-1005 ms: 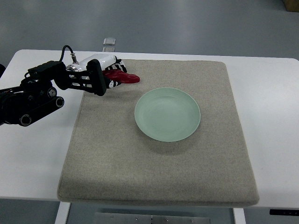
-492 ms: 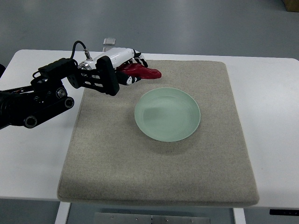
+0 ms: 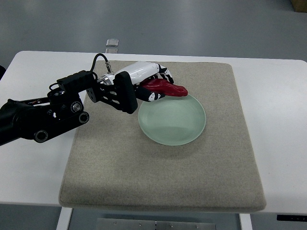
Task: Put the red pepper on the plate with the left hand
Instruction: 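Carry the held pepper with the left hand over the green plate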
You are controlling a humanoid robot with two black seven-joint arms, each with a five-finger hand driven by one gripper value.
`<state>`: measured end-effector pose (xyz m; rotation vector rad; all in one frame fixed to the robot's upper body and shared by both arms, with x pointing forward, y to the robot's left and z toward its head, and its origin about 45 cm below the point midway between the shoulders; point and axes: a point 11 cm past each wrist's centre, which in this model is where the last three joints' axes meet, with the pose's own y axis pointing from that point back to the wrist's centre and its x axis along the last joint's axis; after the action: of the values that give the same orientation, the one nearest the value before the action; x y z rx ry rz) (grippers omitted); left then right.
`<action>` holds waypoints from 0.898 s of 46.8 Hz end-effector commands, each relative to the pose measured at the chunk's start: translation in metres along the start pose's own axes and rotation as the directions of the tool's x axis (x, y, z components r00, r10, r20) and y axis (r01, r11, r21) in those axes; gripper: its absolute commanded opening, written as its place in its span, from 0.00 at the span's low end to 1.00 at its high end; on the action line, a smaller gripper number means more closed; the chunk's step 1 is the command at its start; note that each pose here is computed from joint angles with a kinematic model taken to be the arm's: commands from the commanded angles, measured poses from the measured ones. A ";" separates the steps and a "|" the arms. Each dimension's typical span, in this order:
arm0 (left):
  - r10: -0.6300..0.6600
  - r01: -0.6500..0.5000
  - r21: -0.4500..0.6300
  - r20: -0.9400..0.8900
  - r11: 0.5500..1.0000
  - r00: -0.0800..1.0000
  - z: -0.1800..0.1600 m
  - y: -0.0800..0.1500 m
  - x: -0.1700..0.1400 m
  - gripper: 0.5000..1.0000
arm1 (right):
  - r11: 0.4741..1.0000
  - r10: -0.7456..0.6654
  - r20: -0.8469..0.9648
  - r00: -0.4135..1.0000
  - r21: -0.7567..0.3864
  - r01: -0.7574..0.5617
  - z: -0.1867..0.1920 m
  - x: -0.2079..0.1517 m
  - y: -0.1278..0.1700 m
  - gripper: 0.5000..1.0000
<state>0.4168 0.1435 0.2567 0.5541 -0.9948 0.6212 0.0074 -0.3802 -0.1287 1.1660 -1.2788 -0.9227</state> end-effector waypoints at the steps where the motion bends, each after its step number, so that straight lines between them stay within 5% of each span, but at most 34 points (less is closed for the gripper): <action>1: -0.019 0.019 -0.020 -0.003 1.000 1.000 0.007 -0.001 -0.005 0.00 | 1.000 -0.001 0.000 1.000 0.000 0.001 0.000 0.000 0.000 0.86; 32: -0.098 0.098 -0.038 -0.014 0.994 0.995 0.014 -0.003 -0.041 0.00 | 1.000 -0.001 0.000 1.000 0.000 0.001 0.000 0.000 0.000 0.86; 42: -0.095 0.094 -0.038 -0.014 0.995 0.995 0.014 -0.002 -0.041 0.45 | 1.000 0.001 0.000 1.000 0.000 -0.001 0.000 0.000 0.000 0.86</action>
<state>0.3935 0.1229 0.2261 0.5595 -0.9569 0.5200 0.0074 -0.3802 -0.1287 1.1661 -1.2788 -0.9227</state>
